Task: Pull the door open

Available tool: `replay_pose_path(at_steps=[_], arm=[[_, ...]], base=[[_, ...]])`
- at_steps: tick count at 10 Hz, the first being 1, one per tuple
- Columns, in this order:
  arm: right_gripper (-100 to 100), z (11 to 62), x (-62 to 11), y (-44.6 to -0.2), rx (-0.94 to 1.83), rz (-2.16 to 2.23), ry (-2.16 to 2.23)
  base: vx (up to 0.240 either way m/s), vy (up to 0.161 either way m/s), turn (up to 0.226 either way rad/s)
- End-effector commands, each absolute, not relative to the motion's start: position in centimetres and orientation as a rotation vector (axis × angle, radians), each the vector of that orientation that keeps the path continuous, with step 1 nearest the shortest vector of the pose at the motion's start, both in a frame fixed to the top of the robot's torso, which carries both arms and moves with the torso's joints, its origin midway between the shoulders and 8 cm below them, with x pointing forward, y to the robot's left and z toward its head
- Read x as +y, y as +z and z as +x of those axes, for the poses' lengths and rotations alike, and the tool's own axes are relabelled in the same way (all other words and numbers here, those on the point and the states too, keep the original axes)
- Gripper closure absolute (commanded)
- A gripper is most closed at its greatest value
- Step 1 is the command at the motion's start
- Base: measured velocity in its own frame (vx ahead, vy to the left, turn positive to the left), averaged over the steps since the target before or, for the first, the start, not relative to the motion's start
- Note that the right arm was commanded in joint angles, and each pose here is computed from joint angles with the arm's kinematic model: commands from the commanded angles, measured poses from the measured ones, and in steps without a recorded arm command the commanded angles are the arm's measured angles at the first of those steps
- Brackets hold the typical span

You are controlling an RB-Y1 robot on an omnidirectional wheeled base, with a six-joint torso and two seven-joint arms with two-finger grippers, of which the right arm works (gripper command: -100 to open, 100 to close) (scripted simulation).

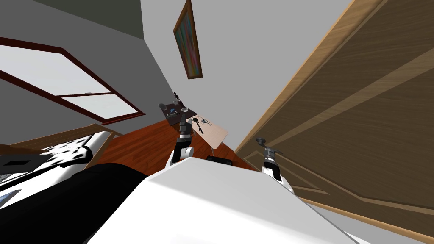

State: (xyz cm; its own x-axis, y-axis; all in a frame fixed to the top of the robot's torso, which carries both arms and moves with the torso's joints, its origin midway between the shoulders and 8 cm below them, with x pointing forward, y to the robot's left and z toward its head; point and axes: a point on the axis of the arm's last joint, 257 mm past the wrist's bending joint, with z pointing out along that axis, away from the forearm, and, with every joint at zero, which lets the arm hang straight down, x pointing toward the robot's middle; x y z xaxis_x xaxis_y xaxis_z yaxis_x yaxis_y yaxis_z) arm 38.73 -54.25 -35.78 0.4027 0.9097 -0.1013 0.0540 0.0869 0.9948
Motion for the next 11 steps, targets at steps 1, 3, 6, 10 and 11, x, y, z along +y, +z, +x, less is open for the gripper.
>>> replay_pose_path(at_steps=[1, 3, 6, 10, 11], arm=[[100, 38.9, -53.6, -35.8, 0.976, 1.327, 0.827], [100, 39.1, -52.8, -35.7, 0.99, 1.315, 0.845], [100, 39.3, -51.9, -35.6, 1.008, 1.298, 0.869], [100, 38.9, -52.2, -35.8, 1.015, 1.3, 0.863], [100, 38.9, -51.5, -35.8, 1.036, 1.289, 0.884]], base=[[-0.143, 0.045, 0.023], [-0.182, 0.055, 0.022], [-0.188, 0.015, 0.029], [-0.096, 0.009, 0.003], [-0.145, -0.046, 0.115]])
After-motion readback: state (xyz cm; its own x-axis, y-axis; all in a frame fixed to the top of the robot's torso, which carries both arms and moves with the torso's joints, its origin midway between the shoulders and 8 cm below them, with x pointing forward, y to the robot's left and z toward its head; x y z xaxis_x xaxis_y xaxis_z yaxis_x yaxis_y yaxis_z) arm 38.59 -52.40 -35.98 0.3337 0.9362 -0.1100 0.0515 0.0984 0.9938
